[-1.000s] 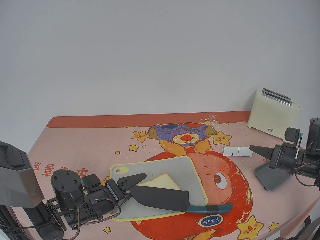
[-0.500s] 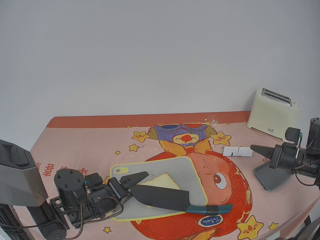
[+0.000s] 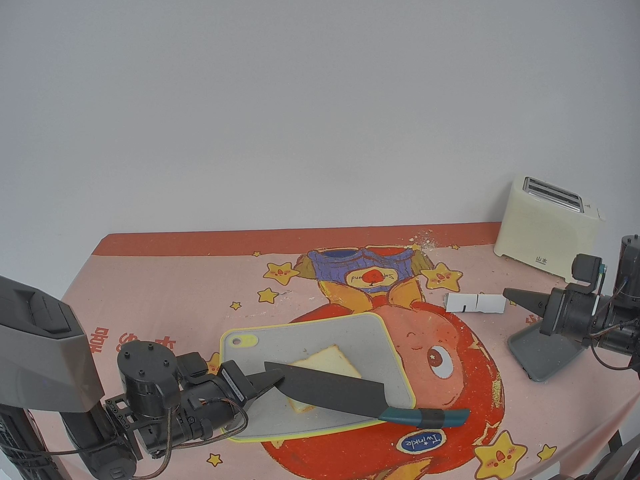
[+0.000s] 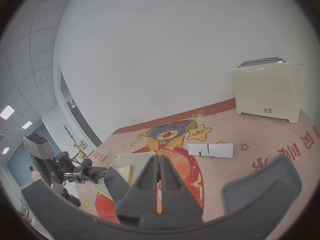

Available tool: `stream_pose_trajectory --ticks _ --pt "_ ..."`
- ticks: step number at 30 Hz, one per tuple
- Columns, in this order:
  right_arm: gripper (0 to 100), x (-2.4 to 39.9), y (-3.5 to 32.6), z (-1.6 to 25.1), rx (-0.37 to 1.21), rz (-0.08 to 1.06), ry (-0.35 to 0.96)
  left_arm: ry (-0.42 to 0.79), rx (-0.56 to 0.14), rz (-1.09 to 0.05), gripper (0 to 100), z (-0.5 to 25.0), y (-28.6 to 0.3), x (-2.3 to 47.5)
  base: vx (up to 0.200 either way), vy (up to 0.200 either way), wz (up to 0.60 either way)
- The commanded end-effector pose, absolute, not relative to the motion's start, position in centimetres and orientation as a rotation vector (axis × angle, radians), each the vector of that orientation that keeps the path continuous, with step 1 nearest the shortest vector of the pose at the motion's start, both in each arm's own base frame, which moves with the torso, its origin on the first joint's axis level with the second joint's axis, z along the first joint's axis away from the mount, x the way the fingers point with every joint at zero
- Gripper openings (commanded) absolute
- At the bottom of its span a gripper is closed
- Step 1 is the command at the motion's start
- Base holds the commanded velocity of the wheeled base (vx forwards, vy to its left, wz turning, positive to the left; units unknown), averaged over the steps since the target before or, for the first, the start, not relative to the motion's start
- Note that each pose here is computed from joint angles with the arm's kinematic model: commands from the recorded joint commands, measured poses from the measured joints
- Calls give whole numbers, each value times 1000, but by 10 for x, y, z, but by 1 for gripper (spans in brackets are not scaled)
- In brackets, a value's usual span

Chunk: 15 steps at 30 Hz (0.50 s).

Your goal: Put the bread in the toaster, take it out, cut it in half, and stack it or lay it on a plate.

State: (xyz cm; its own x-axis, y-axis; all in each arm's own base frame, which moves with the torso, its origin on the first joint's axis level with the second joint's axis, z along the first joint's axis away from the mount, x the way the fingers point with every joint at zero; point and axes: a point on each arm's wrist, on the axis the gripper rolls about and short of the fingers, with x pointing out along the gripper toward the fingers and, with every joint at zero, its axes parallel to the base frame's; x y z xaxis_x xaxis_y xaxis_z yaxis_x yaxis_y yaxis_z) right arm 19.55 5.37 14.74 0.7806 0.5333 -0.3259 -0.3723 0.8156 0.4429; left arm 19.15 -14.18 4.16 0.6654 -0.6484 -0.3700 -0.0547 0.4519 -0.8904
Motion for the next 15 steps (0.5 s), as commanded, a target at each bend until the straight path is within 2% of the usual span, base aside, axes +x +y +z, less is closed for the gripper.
stream_pose_trajectory --ticks 1,12,15 --pt "0 195 54 146 370 500 465 795 -1048 -405 0 38 -141 191 0 0 0" --pt "0 194 53 142 318 509 470 773 -1057 -426 0 46 -140 189 0 0 0" --pt "0 195 54 138 312 508 485 795 -1085 -405 0 50 -139 188 0 0 0"
